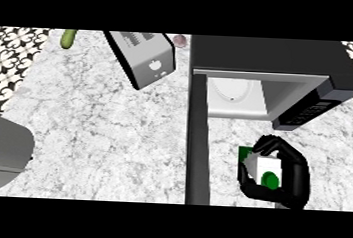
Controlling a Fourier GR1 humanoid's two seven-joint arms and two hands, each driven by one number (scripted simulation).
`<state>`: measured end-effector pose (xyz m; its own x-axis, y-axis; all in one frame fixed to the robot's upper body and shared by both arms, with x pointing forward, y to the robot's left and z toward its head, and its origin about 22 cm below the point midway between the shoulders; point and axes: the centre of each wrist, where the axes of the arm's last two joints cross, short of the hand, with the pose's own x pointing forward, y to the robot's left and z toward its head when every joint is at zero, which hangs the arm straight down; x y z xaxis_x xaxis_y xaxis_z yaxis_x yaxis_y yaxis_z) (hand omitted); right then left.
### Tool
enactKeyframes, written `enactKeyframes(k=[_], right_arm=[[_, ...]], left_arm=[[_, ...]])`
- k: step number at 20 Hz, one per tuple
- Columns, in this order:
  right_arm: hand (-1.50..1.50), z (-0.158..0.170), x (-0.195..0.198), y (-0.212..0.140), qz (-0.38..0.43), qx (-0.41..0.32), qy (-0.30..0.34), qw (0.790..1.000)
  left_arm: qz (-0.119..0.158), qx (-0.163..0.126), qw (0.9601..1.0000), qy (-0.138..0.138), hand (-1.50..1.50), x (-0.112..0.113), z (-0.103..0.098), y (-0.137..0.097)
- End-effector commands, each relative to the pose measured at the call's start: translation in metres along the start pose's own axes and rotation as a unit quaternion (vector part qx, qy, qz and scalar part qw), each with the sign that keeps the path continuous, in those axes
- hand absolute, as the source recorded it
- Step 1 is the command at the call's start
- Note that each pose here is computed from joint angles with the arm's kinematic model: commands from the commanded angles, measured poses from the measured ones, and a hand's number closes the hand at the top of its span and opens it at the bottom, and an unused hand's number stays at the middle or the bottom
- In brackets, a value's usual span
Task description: Pick up the milk, place it into the microwave and close the microwave
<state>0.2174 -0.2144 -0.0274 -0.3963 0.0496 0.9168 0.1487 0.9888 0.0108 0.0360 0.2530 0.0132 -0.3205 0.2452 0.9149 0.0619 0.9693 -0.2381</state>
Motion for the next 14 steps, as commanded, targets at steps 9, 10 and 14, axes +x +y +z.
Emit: enactKeyframes(k=[9,10,14], right_arm=[[1.50,-0.073,-0.041,0.017,0.078,-0.026,0.063,0.995],[1.50,-0.066,-0.050,0.043,0.078,-0.018,0.054,0.995],[1.50,-0.083,-0.074,0.043,0.069,-0.032,0.070,0.995]], left_arm=[[-0.011,-0.006,0.9999,0.009,-1.50,0.004,-0.002,0.014],[0.000,-0.011,0.9999,0.005,-1.50,0.006,0.002,0.003],[-0.002,0.002,1.0000,0.000,-1.50,-0.007,-0.002,0.022]])
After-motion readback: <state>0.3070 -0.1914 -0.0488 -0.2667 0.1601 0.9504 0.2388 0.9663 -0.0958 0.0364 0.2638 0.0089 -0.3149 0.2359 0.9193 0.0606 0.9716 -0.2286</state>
